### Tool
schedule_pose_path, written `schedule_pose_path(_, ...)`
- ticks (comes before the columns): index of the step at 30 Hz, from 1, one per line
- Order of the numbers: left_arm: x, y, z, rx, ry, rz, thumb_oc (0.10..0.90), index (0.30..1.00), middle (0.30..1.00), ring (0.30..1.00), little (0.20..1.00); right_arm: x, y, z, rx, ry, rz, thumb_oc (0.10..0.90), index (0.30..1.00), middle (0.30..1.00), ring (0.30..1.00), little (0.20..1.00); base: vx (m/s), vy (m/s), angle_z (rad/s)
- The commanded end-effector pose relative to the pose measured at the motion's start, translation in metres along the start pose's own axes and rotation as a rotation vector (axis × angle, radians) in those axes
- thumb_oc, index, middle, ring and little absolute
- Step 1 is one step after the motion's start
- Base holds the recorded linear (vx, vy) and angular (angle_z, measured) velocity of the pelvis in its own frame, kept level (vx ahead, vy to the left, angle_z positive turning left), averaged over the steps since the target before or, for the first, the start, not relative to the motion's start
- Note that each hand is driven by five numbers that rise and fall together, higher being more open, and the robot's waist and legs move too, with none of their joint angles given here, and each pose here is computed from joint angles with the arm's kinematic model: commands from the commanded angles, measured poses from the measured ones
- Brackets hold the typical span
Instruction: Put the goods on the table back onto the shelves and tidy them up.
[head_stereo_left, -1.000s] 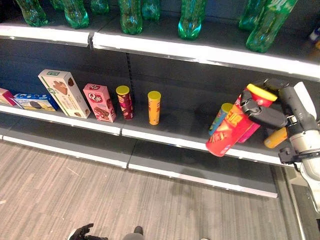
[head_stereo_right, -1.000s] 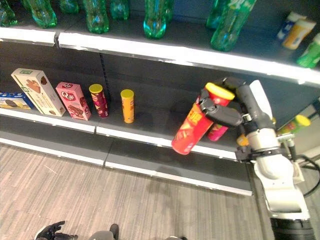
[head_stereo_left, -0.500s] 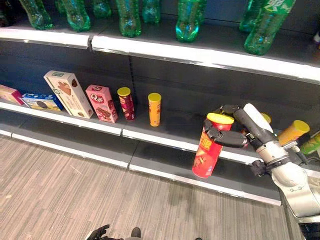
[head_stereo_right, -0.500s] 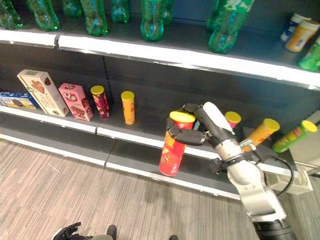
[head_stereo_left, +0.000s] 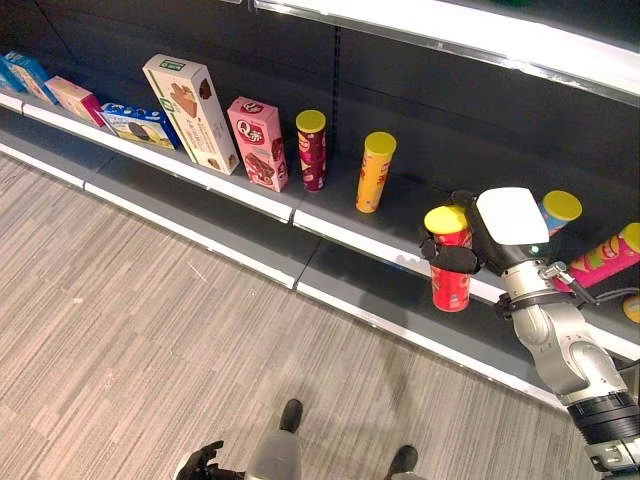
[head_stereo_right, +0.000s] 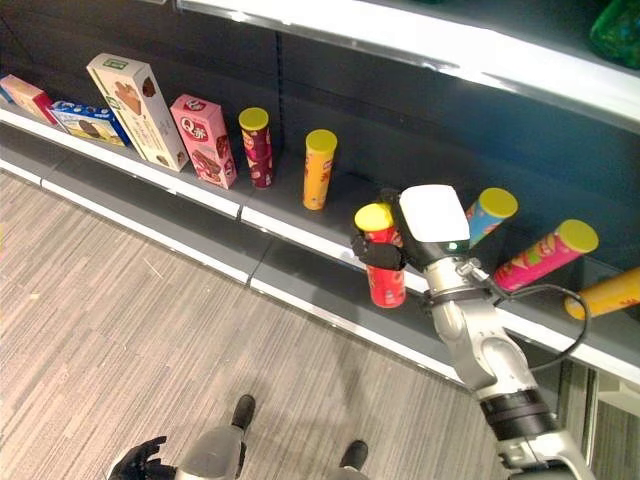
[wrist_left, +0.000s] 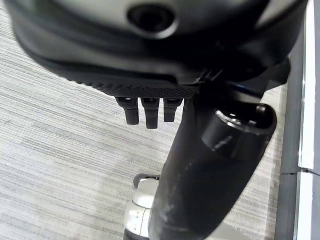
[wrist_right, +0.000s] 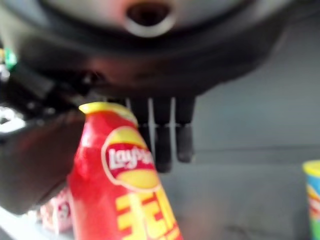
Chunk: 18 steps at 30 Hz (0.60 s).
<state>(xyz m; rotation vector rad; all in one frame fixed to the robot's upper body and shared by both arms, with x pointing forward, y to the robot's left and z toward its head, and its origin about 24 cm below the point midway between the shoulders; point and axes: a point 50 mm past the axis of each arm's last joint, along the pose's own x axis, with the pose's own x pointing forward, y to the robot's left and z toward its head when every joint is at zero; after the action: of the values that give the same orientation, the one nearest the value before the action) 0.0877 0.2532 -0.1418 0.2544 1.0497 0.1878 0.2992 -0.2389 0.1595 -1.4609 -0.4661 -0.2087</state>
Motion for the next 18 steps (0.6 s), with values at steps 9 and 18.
schedule_pose_path(9, 0.007, 0.028, 0.022, 0.102, -0.072, 0.095, 0.800, 0.900, 0.900, 0.900, 0.900, 0.043, -0.082, 0.004, -0.015, -0.014, -0.507, 0.400, 0.300, 0.300, 0.300, 0.300, -0.05, -0.015, 0.11)
schedule_pose_path(18, 0.012, 0.034, 0.043, 0.102, -0.131, 0.122, 0.800, 0.900, 0.900, 0.900, 0.900, 0.059, -0.109, -0.015, 0.007, 0.089, -0.666, 0.400, 0.300, 0.300, 0.300, 0.300, -0.07, 0.013, 0.13)
